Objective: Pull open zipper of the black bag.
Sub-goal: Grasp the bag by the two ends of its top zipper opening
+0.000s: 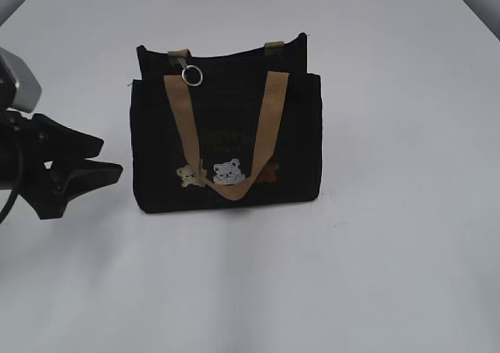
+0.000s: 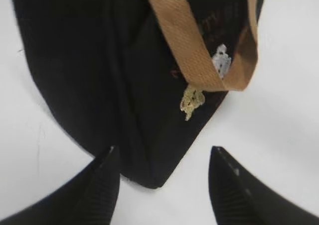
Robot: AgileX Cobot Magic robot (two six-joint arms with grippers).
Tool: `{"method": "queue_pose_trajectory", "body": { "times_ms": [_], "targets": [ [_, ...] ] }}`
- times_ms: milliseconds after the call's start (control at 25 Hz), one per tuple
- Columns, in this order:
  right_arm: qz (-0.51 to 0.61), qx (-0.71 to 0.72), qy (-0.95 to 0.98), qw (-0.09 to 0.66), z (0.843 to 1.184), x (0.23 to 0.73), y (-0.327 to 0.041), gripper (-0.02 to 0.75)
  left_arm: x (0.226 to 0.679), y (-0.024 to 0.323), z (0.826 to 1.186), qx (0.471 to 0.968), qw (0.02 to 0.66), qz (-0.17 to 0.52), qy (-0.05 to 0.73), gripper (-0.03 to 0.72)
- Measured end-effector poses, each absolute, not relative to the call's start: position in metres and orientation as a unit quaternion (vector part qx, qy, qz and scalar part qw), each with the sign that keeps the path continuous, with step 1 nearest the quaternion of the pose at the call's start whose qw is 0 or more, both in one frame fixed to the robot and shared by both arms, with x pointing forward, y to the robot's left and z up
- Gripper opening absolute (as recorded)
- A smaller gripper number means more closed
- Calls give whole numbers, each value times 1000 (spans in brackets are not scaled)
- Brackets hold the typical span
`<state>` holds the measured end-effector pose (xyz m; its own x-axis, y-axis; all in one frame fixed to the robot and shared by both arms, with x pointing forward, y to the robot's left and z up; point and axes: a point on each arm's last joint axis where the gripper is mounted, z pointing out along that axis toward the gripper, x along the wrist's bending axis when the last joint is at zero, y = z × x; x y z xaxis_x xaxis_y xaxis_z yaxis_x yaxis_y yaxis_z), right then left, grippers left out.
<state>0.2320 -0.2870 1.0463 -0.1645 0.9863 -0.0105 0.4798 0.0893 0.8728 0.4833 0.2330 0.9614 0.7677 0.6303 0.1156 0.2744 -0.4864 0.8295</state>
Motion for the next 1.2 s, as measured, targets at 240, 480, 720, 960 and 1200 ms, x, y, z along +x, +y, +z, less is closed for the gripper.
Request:
{"method": "queue_pose_trajectory", "body": {
  "times_ms": [240, 480, 720, 960, 1200],
  "targets": [
    [388, 555, 660, 326, 1046, 232, -286, 380, 501, 225, 948, 862, 414, 216, 197, 435],
    [364, 560, 687, 285, 1047, 249, -283, 380, 534, 218, 945, 857, 434, 210, 184, 436],
    [408, 500, 734, 209, 1063, 304, -263, 380, 553, 190, 941, 854, 463, 187, 147, 302],
    [461, 453, 749, 148, 1068, 409, -241, 368, 554, 176, 938, 860, 456, 182, 140, 62],
    [468, 354, 805, 81, 1068, 512, -164, 361, 555, 176, 937, 861, 450, 186, 145, 62]
  ]
}}
